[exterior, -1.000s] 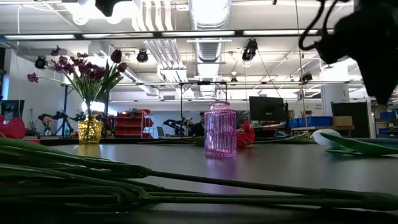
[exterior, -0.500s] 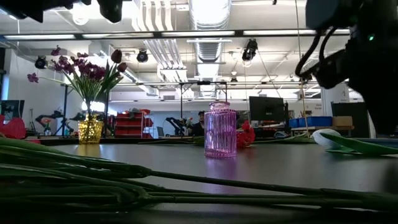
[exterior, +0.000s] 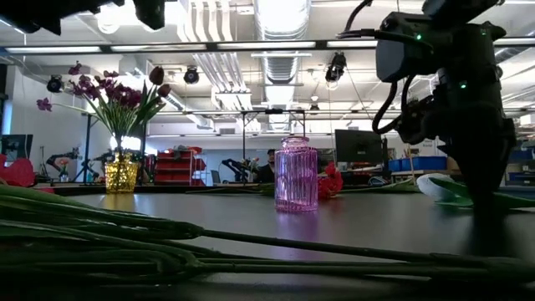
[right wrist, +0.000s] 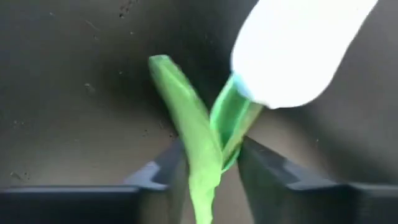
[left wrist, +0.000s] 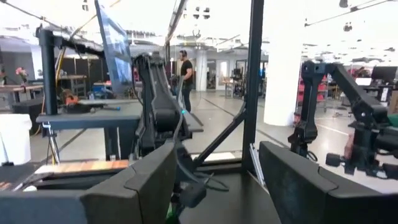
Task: Sort flowers into vase by color
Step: Put the bottom white tulip into the violet vase
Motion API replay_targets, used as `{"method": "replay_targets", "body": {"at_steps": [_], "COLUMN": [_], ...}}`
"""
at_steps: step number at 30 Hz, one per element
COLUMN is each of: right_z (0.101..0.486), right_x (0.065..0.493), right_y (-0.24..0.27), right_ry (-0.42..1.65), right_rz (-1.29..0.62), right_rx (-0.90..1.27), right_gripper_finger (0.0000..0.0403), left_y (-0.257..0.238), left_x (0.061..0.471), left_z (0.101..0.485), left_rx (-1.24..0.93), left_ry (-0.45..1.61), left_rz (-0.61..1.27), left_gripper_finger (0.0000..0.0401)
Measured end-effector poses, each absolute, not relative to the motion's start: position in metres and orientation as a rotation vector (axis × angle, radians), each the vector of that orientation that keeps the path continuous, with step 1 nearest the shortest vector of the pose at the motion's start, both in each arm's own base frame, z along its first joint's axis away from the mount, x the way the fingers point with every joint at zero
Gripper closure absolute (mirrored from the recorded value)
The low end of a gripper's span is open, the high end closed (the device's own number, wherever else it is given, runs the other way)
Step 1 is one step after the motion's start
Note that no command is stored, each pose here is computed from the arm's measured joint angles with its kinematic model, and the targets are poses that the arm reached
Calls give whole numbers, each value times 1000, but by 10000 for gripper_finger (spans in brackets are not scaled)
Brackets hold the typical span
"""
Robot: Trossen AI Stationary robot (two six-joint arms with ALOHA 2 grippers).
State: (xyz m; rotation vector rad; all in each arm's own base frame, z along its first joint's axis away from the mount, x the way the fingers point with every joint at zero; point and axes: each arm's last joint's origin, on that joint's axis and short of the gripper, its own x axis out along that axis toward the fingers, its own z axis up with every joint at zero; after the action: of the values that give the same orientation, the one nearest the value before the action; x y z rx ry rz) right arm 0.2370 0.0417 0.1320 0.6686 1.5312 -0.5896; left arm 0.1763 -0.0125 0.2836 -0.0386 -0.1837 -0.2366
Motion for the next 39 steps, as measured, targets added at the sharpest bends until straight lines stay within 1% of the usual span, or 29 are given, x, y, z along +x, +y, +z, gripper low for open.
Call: {"method": "replay_targets", "body": {"at_steps": [4, 5, 9, 13, 14, 16, 19, 21, 23, 26, 29, 34, 39], "right_z": [135, 137, 156, 196, 208, 237, 273, 291, 303, 311, 315, 324, 309], "right_x": [239, 240, 242, 241, 241, 245, 248, 249, 249, 250, 250, 255, 275], "right_y": [41, 41, 37, 33, 32, 29, 30, 32, 34, 36, 36, 37, 40], "right_ry": [1482, 1458, 1304, 1074, 976, 710, 367, 193, 82, 4, -35, -160, -166], "right_rz": [-553, -545, -561, -542, -535, -483, -330, -218, -146, -91, -84, -62, -57], "right_rx": [630, 622, 545, 489, 455, 411, 334, 295, 273, 266, 278, 286, 350], "right_gripper_finger": [364, 379, 387, 388, 388, 389, 389, 389, 390, 390, 390, 390, 390], "left_y": [-13, -13, -14, -14, -14, -13, -12, -12, -13, -14, -15, -16, -16], "left_x": [176, 178, 185, 193, 195, 198, 202, 205, 207, 210, 211, 210, 206], "left_z": [288, 286, 268, 246, 242, 235, 230, 227, 222, 216, 214, 216, 222], "left_rx": [-24, -26, -67, -112, -118, -121, -124, -143, -166, -200, -227, -218, -201], "left_ry": [-180, -173, -96, -58, -49, -19, 4, 25, 62, 106, 121, 106, 74], "left_rz": [-235, -236, -240, -223, -211, -179, -138, -136, -138, -136, -138, -144, -147], "left_gripper_finger": [187, 187, 187, 187, 187, 187, 187, 187, 187, 187, 187, 187, 187]}}
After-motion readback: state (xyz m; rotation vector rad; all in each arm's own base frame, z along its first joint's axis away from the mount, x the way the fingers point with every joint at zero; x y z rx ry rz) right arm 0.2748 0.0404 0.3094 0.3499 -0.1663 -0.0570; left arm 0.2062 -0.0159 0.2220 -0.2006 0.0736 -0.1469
